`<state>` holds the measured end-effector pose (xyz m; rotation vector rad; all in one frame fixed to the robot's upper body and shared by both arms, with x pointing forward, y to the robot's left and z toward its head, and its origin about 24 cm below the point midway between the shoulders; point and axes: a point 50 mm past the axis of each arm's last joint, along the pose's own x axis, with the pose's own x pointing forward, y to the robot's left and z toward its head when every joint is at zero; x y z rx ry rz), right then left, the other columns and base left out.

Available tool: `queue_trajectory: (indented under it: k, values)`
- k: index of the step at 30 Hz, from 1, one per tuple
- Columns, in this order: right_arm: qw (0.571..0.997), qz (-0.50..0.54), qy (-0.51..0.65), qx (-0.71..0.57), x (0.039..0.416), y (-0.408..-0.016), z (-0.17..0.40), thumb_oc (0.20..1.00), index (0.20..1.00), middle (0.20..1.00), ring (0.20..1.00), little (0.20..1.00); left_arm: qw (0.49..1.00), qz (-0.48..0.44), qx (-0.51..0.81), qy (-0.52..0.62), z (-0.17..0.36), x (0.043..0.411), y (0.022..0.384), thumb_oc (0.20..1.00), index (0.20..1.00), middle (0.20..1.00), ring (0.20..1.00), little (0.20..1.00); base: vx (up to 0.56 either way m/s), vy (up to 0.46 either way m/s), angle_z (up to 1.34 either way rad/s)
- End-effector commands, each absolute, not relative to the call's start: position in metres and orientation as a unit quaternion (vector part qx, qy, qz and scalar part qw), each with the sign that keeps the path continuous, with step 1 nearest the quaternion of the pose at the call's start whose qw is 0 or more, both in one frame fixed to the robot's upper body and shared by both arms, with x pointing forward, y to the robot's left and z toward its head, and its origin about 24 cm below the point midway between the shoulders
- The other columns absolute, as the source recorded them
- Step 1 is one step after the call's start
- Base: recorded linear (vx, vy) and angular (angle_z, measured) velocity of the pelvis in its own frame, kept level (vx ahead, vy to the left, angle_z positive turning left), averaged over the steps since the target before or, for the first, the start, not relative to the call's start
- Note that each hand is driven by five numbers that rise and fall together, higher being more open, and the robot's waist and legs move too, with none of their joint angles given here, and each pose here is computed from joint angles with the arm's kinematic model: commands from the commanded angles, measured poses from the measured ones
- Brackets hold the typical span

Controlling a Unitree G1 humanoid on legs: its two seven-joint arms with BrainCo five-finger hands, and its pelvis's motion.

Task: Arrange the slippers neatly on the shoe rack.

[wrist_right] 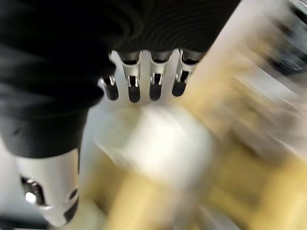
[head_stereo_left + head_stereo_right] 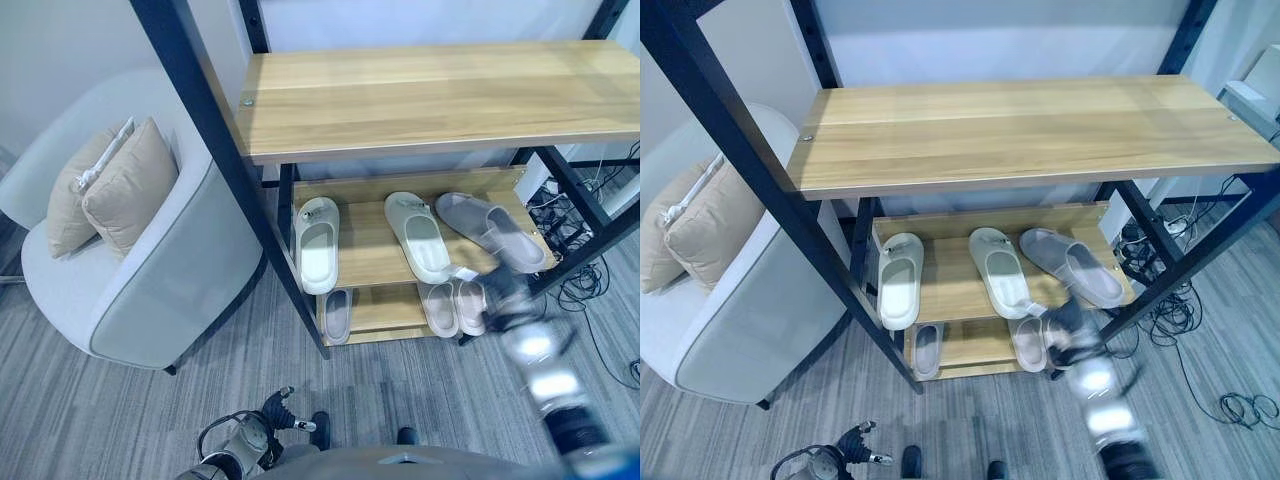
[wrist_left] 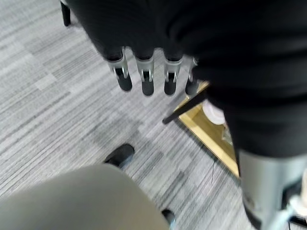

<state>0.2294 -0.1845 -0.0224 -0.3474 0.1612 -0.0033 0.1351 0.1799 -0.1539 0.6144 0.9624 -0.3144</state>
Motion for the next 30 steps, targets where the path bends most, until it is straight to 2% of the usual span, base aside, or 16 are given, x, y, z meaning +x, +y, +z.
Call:
queue_trajectory:
  k: [1,17,23,30]
  values:
    - [0.964,-0.009,0.086,-0.253,0.234,-0.229,-0.013,1.0,1.0,1.0,1.0,1.0,0.831,-0.149,0.307,0.44,-0.151,0.147,0.181,1.0,1.0,1.0,1.0,1.0,0.02,0.03,-0.1]
    - [0.96,-0.093,0.088,-0.248,0.264,-0.248,-0.009,1.0,1.0,1.0,1.0,1.0,0.832,-0.17,0.309,0.428,-0.151,0.141,0.175,1.0,1.0,1.0,1.0,1.0,0.03,0.004,0.05]
    - [0.96,-0.083,0.119,-0.24,0.271,-0.252,-0.014,1.0,1.0,1.0,1.0,1.0,0.843,-0.183,0.304,0.405,-0.144,0.151,0.171,1.0,1.0,1.0,1.0,1.0,0.02,0.006,0.1]
    - [0.967,-0.039,0.11,-0.225,0.281,-0.234,-0.009,1.0,1.0,1.0,1.0,1.0,0.845,-0.195,0.304,0.394,-0.141,0.151,0.171,1.0,1.0,1.0,1.0,1.0,0.0,0.022,0.07]
